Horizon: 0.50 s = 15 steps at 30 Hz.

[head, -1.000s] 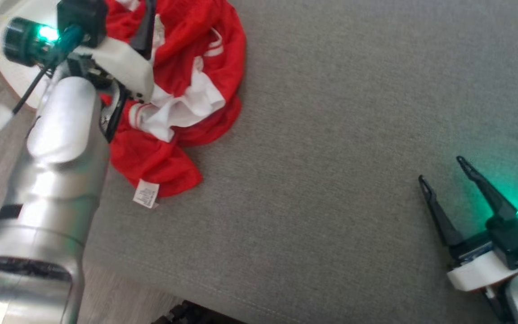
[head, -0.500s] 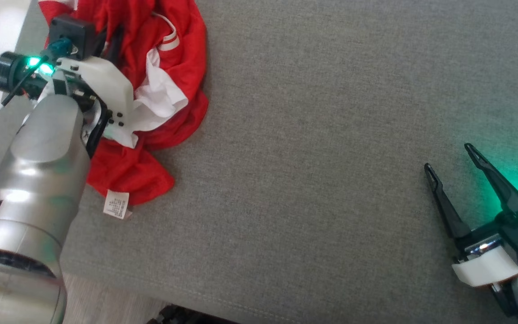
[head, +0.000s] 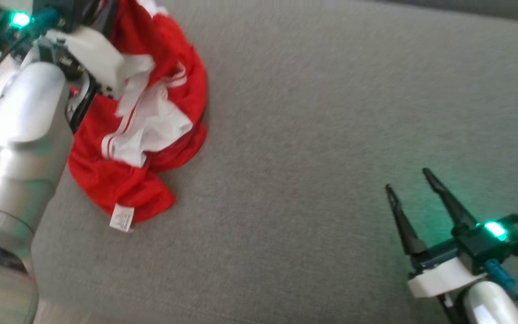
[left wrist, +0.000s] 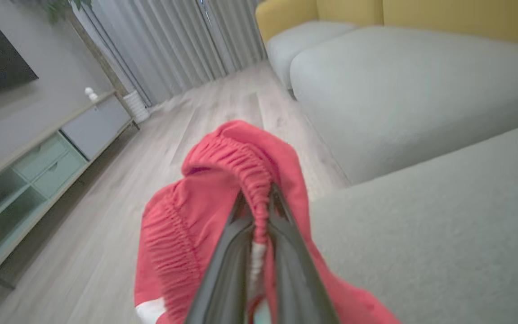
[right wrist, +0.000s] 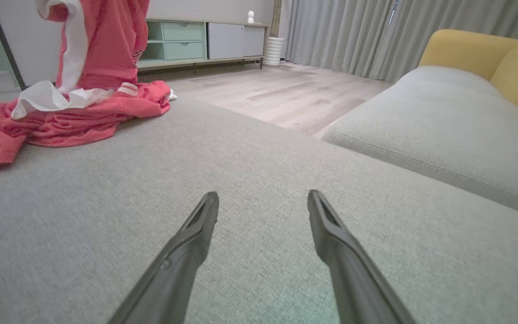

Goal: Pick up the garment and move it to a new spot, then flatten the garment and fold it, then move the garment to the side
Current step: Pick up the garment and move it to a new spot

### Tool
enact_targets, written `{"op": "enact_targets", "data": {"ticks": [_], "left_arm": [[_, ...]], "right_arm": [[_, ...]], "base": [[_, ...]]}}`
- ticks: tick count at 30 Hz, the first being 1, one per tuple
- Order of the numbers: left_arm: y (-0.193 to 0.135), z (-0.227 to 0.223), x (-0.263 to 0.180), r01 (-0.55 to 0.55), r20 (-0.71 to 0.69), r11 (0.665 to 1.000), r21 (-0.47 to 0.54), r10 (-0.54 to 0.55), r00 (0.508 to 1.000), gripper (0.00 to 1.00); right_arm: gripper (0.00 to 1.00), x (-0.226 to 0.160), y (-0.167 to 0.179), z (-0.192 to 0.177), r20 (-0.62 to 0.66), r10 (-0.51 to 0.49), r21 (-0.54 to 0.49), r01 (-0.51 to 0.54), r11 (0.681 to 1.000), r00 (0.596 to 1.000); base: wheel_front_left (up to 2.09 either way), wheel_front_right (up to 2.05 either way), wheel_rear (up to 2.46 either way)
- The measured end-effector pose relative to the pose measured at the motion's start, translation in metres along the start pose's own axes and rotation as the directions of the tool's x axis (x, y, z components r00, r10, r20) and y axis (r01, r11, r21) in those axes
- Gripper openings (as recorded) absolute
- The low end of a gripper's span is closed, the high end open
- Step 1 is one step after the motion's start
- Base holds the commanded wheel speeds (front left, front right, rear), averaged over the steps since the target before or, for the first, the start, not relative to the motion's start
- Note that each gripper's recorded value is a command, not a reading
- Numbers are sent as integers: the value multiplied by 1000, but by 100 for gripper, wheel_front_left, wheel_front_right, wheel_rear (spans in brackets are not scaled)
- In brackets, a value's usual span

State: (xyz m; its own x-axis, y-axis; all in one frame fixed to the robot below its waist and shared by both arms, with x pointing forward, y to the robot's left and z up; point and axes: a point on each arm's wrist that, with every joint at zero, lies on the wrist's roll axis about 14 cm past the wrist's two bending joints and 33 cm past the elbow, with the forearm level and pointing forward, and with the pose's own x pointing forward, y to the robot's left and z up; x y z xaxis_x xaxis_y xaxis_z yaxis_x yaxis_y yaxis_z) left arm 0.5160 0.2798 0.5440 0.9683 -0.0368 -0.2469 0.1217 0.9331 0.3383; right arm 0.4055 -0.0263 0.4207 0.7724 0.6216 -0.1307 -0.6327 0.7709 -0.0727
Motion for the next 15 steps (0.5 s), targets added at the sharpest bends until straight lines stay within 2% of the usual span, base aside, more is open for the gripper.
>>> {"op": "enact_targets", "data": {"ticks": [7,11,15], "left_arm": [[-43,108,-6,144,224,988,55,-153,963,0],[-92,166,-16,279,338,958,70,-286,897,0],[-140,216,-28,404,442,912,76,-394,806,0]], "right_arm": [[100,-31,-4,32,63,-131,30,129,991,989],[100,-63,-8,33,58,-213,46,211,976,975],[100,-90,-16,40,75,-301,57,297,953,951]], "base": [[0,0,0],[0,0,0],[0,0,0]]}}
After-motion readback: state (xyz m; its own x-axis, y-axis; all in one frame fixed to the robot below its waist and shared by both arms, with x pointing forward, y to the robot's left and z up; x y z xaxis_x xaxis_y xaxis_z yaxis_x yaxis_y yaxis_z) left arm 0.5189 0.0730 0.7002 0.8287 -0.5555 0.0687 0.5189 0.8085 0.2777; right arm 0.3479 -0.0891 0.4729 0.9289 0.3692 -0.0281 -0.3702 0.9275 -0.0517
